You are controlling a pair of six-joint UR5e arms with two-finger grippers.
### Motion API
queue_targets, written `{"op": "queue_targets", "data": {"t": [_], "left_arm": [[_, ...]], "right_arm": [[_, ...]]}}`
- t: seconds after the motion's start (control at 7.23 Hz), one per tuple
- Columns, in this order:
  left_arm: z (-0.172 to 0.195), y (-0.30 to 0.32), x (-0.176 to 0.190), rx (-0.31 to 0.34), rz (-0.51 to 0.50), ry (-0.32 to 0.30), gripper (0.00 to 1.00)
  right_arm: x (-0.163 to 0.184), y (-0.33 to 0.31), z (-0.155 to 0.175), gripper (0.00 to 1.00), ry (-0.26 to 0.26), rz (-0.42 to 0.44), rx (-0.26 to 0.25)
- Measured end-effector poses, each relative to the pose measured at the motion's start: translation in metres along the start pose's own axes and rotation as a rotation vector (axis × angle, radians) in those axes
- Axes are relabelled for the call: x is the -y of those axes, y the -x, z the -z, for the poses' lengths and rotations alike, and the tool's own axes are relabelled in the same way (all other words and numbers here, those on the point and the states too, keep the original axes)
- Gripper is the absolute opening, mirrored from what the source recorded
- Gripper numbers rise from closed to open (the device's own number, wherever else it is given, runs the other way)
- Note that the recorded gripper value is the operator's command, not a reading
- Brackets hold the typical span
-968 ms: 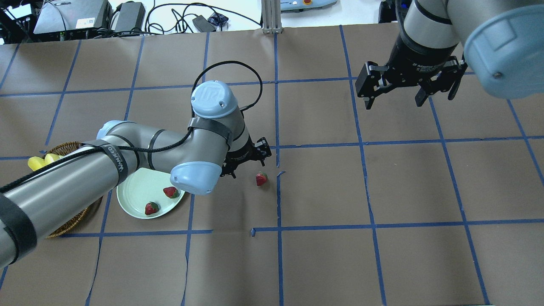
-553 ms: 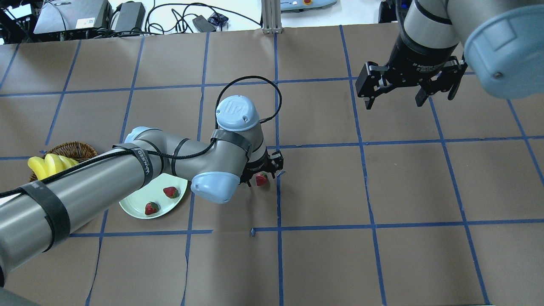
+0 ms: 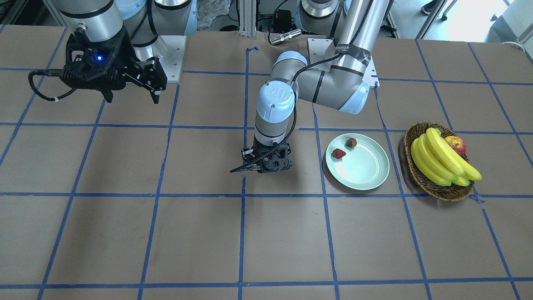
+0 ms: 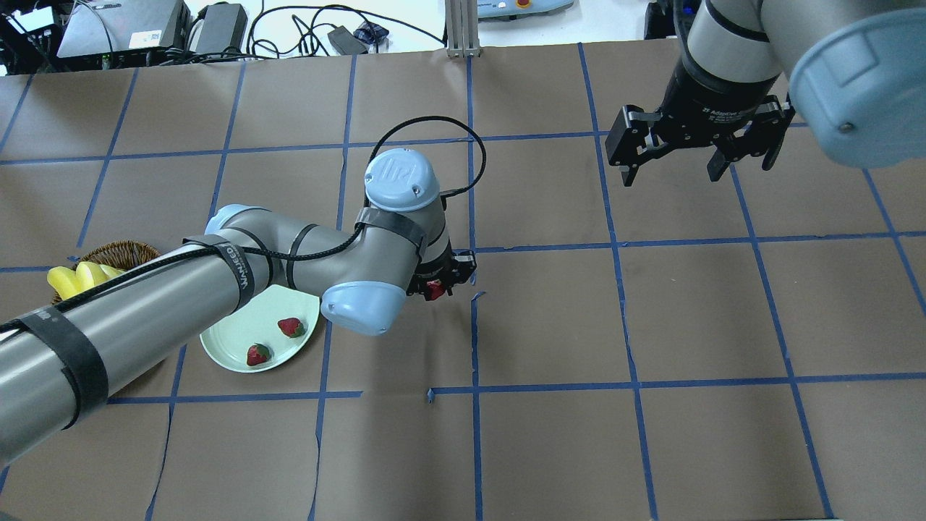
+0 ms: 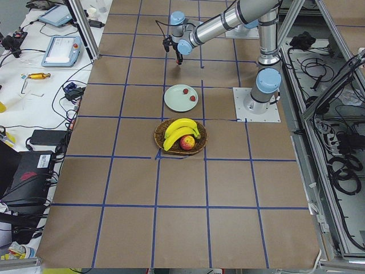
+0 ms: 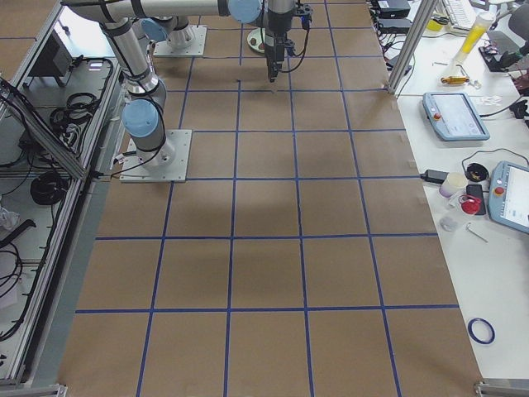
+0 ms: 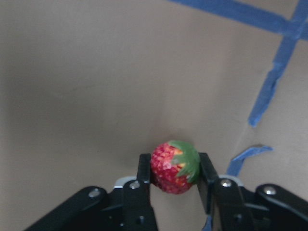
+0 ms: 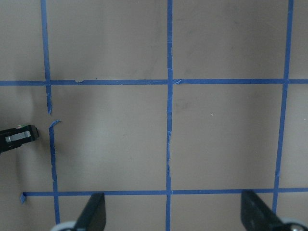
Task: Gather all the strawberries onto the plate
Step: 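Carry the strawberry onto the plate and open the left gripper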
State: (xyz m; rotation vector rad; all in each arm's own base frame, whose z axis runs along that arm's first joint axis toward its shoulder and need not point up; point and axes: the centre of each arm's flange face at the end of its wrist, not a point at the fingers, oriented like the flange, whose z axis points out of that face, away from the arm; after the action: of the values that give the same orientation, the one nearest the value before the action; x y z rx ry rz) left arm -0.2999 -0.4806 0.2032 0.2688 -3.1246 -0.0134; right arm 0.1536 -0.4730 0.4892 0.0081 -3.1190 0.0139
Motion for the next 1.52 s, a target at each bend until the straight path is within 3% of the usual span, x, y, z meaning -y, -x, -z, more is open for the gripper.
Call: {"op": "queue_targets", "data": {"t": [0.28,0.55,0.69,0.83,1.11,1.24,1.52], "left_arm": [[0.026,0.064,0.034,0.066,-0.061,0.007,0.03],[0.032,0.150,0.045,0.082,-0.137,0.075,0.04],[0.026,0.194,0.042,0.076,-0.172,0.108,0.25],[0.020,0.229,0.040,0.067,-0.187,0.132,0.99],[0.015,0.255,0.033,0.059,-0.173,0.153,1.00],[0.024,0.253,0.033,0.061,-0.152,0.135,1.00],[0.089,0.209,0.043,0.018,-0.177,0.036,1.00]], "right_arm": [[0.001,0.000,-0.001,1.00,0.002,-0.001,0.000],[0.002,0.000,-0.002,1.00,0.004,-0.001,0.000],[0.002,0.000,-0.003,1.00,0.005,-0.001,0.000],[0.002,0.000,-0.003,1.00,0.005,0.000,0.000],[0.002,0.000,-0.003,1.00,0.006,0.000,0.000],[0.002,0.000,-0.003,1.00,0.006,0.000,0.000],[0.002,0.000,-0.003,1.00,0.006,-0.001,0.002]]}}
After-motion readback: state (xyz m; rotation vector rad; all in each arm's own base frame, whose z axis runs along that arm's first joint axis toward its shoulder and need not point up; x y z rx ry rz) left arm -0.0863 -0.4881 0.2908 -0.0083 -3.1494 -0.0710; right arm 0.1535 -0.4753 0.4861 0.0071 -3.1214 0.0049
